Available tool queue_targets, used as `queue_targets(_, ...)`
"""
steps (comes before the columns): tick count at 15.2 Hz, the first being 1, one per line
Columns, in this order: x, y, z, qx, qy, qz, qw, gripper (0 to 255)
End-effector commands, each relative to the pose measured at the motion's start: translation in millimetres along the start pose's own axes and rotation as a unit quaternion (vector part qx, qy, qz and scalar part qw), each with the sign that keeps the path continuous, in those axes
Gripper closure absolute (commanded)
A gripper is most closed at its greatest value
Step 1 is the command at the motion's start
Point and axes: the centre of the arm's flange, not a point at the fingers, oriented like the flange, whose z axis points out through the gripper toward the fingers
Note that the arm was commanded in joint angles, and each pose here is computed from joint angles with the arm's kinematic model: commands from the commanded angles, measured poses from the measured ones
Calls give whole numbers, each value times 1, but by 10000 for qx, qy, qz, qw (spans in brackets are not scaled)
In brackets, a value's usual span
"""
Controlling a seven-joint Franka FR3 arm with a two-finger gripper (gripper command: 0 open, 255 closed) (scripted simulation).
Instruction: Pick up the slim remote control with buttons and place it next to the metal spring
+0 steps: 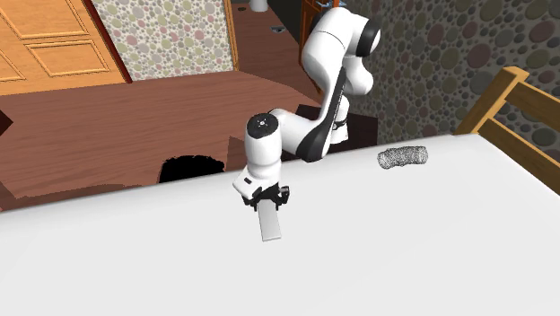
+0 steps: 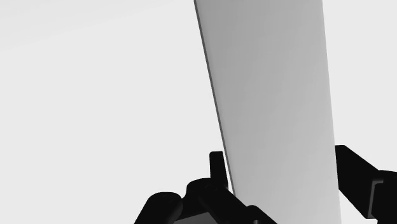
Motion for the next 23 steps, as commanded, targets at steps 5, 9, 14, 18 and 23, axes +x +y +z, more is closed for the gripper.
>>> queue_targets(5,0,0,-31,1,0,0,10000,255)
queue_targets(9,0,1,-52,1,0,0,10000,255)
queue_targets(14,0,1,-79,1,0,0,10000,255)
queue_targets(18,0,2,-100,1,0,0,10000,255)
queue_targets(23,0,-11,-120,1,0,0,10000,255)
